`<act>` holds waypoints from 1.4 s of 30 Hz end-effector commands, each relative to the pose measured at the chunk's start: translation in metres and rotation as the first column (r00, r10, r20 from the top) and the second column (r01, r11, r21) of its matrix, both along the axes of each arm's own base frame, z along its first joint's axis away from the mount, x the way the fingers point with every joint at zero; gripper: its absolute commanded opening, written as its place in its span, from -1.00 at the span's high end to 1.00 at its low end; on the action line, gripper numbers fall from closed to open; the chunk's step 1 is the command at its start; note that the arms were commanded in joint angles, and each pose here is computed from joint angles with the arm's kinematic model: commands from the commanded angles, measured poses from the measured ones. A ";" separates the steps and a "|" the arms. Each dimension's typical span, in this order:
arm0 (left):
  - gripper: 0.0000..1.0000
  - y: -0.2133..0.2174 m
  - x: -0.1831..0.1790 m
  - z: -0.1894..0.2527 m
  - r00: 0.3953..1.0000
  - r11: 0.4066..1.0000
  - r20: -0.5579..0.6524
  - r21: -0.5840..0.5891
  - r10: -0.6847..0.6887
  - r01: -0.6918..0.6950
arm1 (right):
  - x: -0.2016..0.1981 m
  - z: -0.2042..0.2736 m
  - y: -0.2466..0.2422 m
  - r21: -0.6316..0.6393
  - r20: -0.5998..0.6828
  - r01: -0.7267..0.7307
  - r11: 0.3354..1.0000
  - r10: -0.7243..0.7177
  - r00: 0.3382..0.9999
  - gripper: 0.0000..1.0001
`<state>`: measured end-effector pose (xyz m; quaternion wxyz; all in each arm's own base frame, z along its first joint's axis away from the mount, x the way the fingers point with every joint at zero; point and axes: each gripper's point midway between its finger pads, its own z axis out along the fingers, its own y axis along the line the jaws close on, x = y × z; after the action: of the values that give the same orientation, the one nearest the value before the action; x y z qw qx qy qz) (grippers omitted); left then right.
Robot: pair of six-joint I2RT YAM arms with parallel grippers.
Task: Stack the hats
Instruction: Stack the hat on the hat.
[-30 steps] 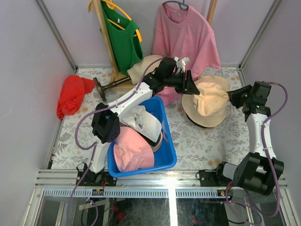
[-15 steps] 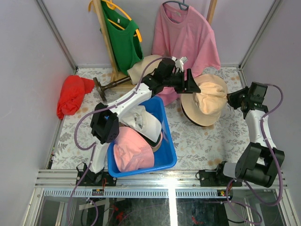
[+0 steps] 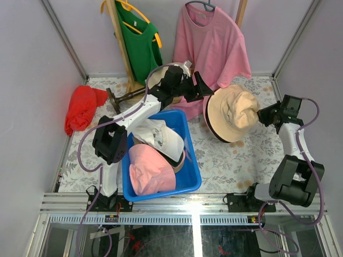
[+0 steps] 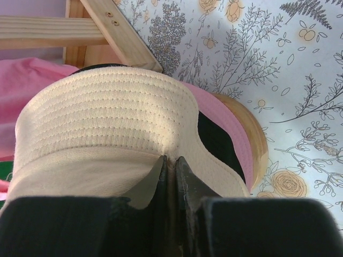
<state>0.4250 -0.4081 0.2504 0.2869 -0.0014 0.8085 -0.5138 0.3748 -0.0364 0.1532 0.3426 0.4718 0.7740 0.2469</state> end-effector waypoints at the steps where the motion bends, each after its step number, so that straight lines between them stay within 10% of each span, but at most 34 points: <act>1: -0.39 -0.007 0.004 0.009 1.000 0.998 0.021 -0.063 0.008 -0.007 | -0.002 0.011 0.001 -0.033 0.019 -0.023 0.999 0.023 1.000 1.00; 33: -0.30 -0.030 0.006 -0.039 0.997 0.988 -0.047 -0.145 -0.053 0.046 | 0.013 0.070 0.007 -0.054 0.136 -0.088 0.995 0.094 0.986 0.81; 37: -0.05 -0.036 0.005 -0.033 0.996 0.977 -0.035 -0.202 -0.079 0.070 | 0.013 0.069 0.006 -0.057 0.129 -0.085 0.995 0.092 0.987 0.80; 42: 0.70 -0.043 0.001 -0.029 0.994 0.966 -0.016 -0.236 -0.109 0.102 | 0.015 0.070 0.005 -0.061 0.130 -0.082 0.995 0.089 0.988 0.78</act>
<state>0.4305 -0.4393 0.2058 0.2351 -0.0288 0.7754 -0.5854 0.3824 -0.0371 0.1949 0.3711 0.4383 0.7791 0.2513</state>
